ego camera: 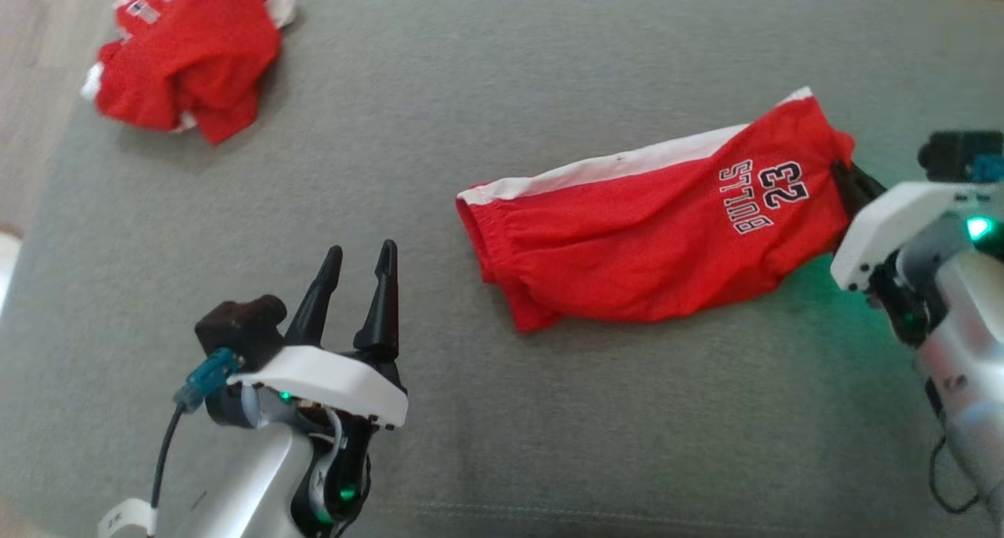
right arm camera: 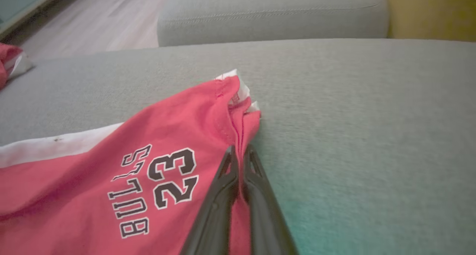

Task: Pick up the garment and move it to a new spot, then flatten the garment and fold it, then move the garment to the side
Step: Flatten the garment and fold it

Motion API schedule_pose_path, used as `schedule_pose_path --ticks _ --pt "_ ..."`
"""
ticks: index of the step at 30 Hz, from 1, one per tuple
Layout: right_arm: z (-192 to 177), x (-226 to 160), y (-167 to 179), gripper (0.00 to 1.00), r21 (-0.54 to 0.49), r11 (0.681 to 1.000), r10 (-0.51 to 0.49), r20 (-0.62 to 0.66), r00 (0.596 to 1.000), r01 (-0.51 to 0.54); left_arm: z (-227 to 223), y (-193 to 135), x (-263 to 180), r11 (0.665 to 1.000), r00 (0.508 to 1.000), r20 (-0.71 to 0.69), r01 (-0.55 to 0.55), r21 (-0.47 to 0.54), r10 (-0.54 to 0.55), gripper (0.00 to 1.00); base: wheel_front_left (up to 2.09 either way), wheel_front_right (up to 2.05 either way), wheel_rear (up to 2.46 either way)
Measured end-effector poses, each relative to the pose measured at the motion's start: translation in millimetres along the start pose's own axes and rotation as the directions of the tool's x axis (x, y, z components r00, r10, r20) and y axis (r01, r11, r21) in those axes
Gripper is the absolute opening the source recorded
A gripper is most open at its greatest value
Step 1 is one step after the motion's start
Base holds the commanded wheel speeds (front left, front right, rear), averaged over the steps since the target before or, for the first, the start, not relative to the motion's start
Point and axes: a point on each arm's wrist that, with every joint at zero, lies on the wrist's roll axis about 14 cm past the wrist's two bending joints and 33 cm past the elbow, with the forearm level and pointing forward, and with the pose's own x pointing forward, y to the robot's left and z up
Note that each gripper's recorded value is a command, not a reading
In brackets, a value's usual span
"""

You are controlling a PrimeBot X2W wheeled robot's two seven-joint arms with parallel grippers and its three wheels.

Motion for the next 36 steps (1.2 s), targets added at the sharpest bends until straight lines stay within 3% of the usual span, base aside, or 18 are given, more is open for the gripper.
schedule_pose_path --ticks 11,17,21,30,36 --pt "-35 -56 -23 0.0 0.243 0.966 -0.123 0.148 0.981 0.085 -23 -37 2 0.994 0.991 -0.065 0.114 -0.007 -0.114 1.0 0.0 0.0 0.0" --pt "-58 -72 -20 0.0 0.303 0.947 -0.159 0.147 0.976 0.108 -22 -48 0 0.989 0.987 -0.063 0.146 -0.006 -0.146 1.0 0.0 0.0 0.0" --pt "-52 -73 -19 0.0 0.305 0.947 -0.163 0.167 0.972 0.106 -22 -48 -1 0.989 0.987 -0.064 0.146 -0.005 -0.146 1.0 0.0 0.0 0.0" --pt "-12 -63 17 0.0 0.243 0.97 -0.065 0.254 0.965 0.001 -19 -39 -6 0.993 0.991 -0.053 0.119 -0.003 -0.119 1.0 0.0 0.0 0.0" --pt "26 -59 87 0.0 0.143 0.975 0.121 0.317 0.941 -0.173 -11 -31 -12 0.996 0.995 -0.028 0.092 -0.008 -0.092 1.0 0.0 0.0 0.0"
